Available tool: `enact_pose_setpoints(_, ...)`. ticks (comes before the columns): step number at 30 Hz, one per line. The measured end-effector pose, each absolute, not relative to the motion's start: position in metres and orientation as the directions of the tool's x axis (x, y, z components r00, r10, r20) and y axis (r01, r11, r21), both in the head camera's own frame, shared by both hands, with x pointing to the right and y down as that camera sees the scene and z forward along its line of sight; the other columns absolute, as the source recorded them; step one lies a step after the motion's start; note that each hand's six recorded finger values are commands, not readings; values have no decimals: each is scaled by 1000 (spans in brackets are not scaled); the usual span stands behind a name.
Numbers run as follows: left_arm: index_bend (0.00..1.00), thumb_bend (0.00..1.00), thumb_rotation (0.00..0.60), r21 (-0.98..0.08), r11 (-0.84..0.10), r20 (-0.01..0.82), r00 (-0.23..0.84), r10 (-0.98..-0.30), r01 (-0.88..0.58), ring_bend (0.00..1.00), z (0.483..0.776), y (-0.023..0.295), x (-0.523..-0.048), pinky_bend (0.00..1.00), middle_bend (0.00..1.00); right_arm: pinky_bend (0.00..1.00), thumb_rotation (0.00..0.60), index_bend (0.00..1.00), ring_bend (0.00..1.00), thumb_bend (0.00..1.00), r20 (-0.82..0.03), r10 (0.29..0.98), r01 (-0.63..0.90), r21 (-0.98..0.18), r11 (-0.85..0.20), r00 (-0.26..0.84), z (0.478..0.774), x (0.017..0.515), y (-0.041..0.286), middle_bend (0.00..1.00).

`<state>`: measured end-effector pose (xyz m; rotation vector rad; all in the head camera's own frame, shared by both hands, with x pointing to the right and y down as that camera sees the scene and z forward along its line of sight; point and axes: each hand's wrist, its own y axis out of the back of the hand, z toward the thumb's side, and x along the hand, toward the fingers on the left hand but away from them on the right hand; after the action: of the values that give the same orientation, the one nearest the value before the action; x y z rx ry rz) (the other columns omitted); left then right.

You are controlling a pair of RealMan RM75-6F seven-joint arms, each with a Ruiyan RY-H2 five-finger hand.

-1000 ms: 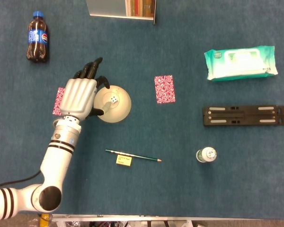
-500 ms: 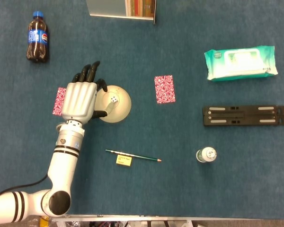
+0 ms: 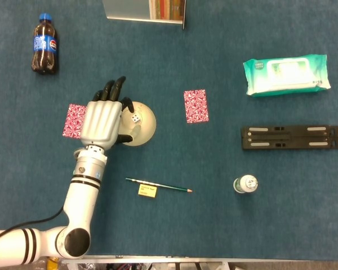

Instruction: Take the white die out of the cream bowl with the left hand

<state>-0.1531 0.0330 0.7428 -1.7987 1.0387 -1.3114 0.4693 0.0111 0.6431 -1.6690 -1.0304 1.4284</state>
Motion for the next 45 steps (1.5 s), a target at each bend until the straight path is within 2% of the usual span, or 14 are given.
enact_pose_setpoints(10, 431, 270, 469, -864, -459, 425, 189, -885, -209, 54, 745, 33, -142, 192, 58, 251, 600, 301, 215, 0, -432, 900, 132, -890, -437, 64, 641, 474, 14, 291)
enact_pose_setpoints(14, 431, 270, 489, -865, -457, 426, 179, -887, -205, 54, 748, 30, -144, 192, 58, 251, 600, 301, 215, 0, -434, 899, 136, -889, -438, 58, 641, 477, 14, 291)
enact_pose_setpoints(32, 433, 269, 489, -868, -456, 434, 147, -889, -196, 55, 750, 26, -153, 193, 58, 250, 600, 301, 215, 0, -445, 894, 139, -883, -448, 59, 645, 477, 16, 291)
enact_pose_setpoints(45, 487, 269, 497, -867, -457, 436, 143, -889, -200, 55, 751, 28, -154, 196, 65, 251, 600, 301, 214, 0, -448, 893, 142, -881, -450, 52, 646, 480, 18, 291)
